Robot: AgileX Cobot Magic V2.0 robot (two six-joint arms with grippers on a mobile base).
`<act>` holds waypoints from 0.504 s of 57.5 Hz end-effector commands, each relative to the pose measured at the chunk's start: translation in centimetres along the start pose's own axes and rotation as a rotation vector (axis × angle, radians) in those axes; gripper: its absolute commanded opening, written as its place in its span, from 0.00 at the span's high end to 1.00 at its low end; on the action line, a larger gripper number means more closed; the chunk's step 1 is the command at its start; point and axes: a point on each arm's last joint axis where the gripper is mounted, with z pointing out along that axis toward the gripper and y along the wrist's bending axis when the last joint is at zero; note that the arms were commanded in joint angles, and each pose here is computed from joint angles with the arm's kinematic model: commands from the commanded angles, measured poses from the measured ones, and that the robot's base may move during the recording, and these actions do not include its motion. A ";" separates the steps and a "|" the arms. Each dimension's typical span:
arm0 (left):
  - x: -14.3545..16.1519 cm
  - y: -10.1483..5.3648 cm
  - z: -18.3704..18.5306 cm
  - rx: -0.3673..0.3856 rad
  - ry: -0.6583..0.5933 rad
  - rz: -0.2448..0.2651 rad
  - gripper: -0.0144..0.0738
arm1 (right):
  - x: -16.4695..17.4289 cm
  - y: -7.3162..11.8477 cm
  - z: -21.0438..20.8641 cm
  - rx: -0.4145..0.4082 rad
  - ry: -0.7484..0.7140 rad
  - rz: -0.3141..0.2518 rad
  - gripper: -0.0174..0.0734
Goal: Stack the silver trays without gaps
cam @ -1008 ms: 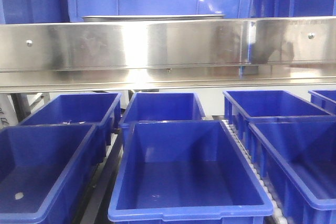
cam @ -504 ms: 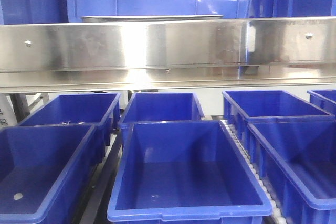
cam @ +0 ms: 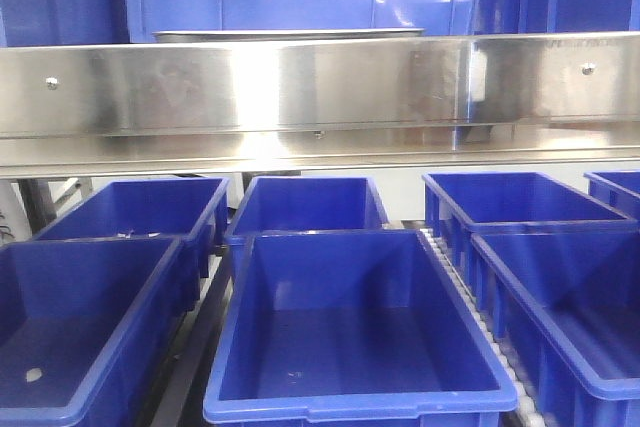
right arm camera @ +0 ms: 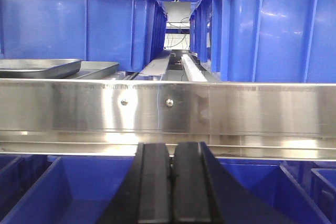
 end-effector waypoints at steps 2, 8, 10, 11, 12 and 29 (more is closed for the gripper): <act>0.0 0.0 0.0 0.007 -0.010 0.000 0.85 | -0.1 0.0 0.0 0.001 -0.017 -0.009 0.90; 0.0 0.0 0.0 0.007 -0.010 0.000 0.85 | -0.1 0.0 0.0 0.001 -0.017 -0.009 0.90; 0.0 0.0 0.0 0.007 -0.010 0.000 0.85 | -0.1 0.0 0.0 0.001 -0.017 -0.009 0.90; 0.0 0.0 0.0 0.007 -0.010 0.000 0.85 | -0.1 0.0 0.0 0.001 -0.017 -0.009 0.90; 0.0 0.0 0.0 0.007 -0.010 0.000 0.85 | -0.1 0.0 0.0 0.001 -0.017 -0.009 0.90; 0.0 0.0 0.0 0.007 -0.010 0.000 0.85 | -0.1 0.0 0.0 0.001 -0.017 -0.009 0.90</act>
